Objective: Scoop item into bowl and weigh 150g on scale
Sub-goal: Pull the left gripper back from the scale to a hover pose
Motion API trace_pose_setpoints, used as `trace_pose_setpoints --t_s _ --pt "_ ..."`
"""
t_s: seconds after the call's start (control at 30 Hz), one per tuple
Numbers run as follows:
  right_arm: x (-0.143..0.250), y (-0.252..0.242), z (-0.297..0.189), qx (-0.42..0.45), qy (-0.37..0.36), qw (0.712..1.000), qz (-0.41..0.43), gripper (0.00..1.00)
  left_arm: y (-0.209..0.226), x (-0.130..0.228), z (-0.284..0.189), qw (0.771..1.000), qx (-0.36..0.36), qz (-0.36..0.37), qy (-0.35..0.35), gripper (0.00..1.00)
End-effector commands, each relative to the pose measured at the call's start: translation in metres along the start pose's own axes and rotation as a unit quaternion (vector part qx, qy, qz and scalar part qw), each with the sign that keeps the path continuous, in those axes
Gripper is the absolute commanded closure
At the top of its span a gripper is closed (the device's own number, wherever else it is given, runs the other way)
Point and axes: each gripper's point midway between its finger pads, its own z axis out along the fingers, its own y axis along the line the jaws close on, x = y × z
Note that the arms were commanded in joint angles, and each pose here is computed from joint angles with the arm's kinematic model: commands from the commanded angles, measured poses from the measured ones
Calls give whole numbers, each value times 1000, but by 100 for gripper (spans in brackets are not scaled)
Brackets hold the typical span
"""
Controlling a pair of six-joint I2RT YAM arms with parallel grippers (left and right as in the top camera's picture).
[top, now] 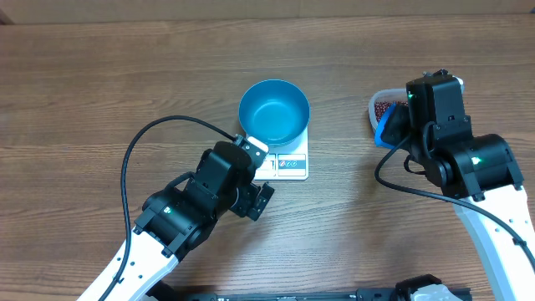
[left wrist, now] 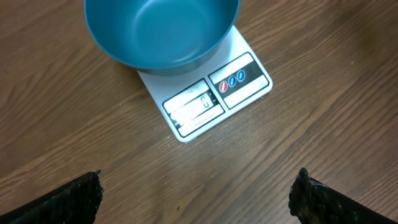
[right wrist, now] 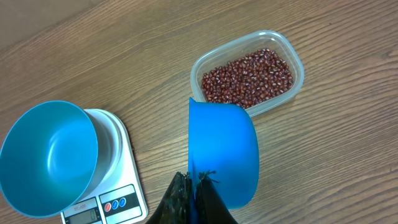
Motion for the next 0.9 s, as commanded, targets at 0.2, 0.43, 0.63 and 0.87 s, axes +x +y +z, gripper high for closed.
trace_pose_setpoints --t_s 0.2,0.43,0.63,0.87 --pt "-4 -1 -6 0 -4 1000 4 96 2 -10 -1 999 -3 19 -28 0" --pt "-4 -1 -6 0 -4 1000 4 96 2 5 4 999 -3 20 -42 0" --pt "-2 1 -6 -7 3 1000 5 96 -2 24 15 1000 9 21 -18 0" --pt "-1 1 -6 -7 3 1000 5 96 -8 44 34 1000 21 18 -14 0"
